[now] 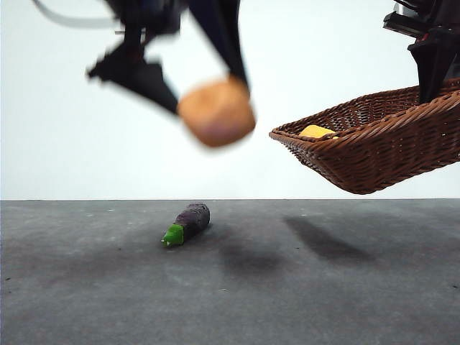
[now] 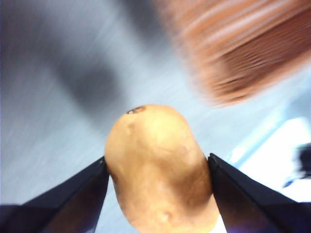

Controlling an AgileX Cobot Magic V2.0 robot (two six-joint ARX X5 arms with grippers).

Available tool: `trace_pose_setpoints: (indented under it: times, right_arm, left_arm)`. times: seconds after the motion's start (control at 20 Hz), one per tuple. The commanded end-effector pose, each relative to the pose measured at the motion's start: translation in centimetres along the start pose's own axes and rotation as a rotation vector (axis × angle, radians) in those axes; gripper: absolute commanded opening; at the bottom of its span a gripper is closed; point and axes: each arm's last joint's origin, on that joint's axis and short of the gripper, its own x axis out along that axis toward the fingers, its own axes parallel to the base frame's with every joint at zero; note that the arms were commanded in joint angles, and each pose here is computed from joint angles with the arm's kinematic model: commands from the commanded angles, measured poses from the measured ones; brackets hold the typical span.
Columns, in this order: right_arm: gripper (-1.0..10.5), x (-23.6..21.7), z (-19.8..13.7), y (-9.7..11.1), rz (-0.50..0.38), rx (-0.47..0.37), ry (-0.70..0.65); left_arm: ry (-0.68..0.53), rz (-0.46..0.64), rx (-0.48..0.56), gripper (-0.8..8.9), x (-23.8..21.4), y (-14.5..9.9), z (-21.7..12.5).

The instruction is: Help me put the vegetables on the table into the basket

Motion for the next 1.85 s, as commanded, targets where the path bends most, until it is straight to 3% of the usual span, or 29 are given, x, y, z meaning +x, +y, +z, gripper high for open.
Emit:
trace_pose_setpoints:
  times: [0.05,0.2,0.6,0.95,1.05,1.3,1.35,1.65,1.85]
  right_arm:
    - [-0.2,0.3,-0.1,0.2,0.012,0.01,0.013]
    - [-0.2,0.5,-0.3,1.1,0.018,-0.01,0.038]
    - [-0.2,1.5,-0.8,5.8,0.054,-0.104,0.071]
    - [-0.2,2.1,-1.8,9.3,0.085,-0.206,0.103]
    - [-0.2,2.2,-1.9,9.8,0.095,-0.223,0.108]
    - [-0.2,2.2,-2.1,10.4,0.111,-0.236,0.114]
    - [-0.2,2.2,-2.1,10.4,0.111,-0.234,0.114]
    - [-0.2,2.2,-2.1,10.3,0.077,-0.239,0.106]
    - [-0.2,1.9,-1.4,8.1,0.031,-0.2,0.085]
  left_arm:
    - [-0.068,-0.044,0.054,0.49,-1.0,-1.1,0.4]
    - [-0.144,-0.092,0.083,0.49,-1.5,-2.2,0.7]
    - [-0.14,-0.123,0.115,0.49,0.5,-3.6,0.8]
    - [-0.155,-0.042,0.155,0.5,0.7,-3.5,0.6]
    - [-0.137,-0.026,0.147,0.84,1.2,-3.3,0.6]
    - [-0.035,-0.041,0.123,5.16,3.6,-3.3,0.2]
    - [-0.042,-0.049,0.117,5.45,3.6,-3.5,0.2]
    - [-0.116,-0.082,0.137,5.44,2.5,-4.4,0.9]
    - [-0.212,0.15,0.209,5.43,-0.1,-4.1,2.8]
